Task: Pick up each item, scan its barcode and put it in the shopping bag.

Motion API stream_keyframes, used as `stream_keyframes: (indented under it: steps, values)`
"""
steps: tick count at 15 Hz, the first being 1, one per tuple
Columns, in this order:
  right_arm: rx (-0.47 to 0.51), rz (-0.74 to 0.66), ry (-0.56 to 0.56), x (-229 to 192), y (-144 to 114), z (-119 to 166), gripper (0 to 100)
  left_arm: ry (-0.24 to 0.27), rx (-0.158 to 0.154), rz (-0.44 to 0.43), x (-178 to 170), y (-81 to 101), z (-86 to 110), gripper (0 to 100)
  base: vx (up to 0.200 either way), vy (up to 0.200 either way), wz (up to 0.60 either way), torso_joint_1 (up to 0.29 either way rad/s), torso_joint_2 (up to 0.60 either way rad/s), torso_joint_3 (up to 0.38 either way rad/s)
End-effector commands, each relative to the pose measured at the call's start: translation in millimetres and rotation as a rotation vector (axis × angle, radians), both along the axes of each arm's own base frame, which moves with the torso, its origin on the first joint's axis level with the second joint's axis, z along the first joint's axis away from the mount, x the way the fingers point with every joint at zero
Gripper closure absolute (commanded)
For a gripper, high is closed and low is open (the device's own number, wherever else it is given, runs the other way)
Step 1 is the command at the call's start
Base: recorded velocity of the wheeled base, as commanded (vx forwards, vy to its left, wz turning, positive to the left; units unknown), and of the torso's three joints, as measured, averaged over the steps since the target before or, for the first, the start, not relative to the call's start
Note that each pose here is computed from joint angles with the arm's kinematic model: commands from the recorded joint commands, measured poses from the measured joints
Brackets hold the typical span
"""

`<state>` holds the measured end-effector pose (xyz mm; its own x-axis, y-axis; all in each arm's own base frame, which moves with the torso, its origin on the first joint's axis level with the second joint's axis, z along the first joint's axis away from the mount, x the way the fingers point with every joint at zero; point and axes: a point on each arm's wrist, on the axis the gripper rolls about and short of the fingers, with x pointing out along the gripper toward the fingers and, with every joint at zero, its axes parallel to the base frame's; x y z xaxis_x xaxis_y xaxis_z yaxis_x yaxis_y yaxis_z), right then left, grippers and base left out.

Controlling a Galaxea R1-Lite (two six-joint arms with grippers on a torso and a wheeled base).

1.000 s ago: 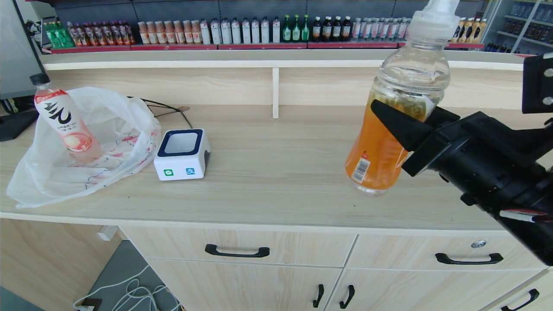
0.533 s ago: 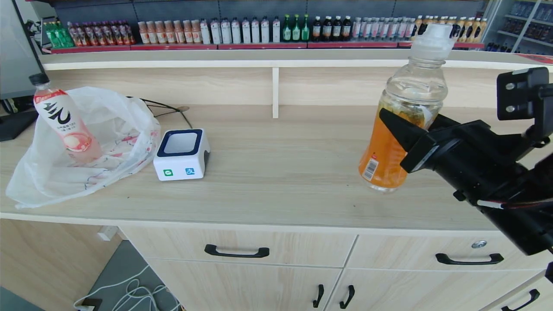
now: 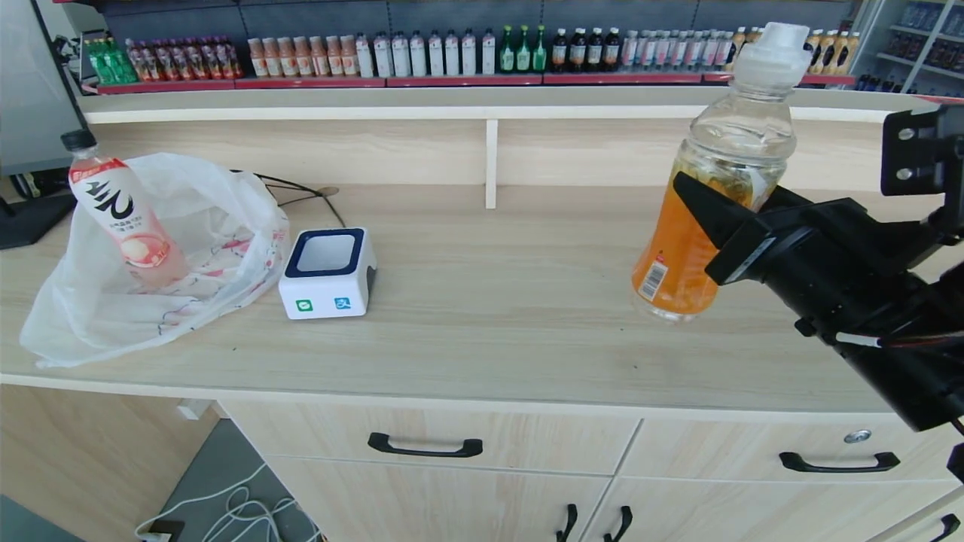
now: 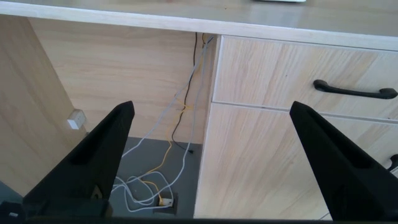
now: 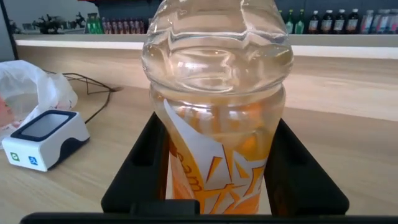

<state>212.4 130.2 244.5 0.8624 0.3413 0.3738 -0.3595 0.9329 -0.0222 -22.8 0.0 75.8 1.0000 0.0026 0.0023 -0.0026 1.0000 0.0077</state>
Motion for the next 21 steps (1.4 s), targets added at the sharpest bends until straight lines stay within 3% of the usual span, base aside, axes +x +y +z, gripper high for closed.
stream_keyframes:
  steps: [1, 21]
  values:
    - [-0.005, -0.004, 0.007, -1.1, -2.3, -2.5, 100, -0.001, 0.000, -0.001, 0.0, 0.0, 0.0, 0, 0.000, 0.200, 0.00, 0.012, 0.00, -0.007]
    - [0.036, -0.035, -0.006, -5.7, -16.8, 0.3, 100, -0.001, -0.003, 0.001, 0.0, 0.0, 0.0, 0, 0.000, 0.190, 0.00, 0.002, 0.00, 0.003]
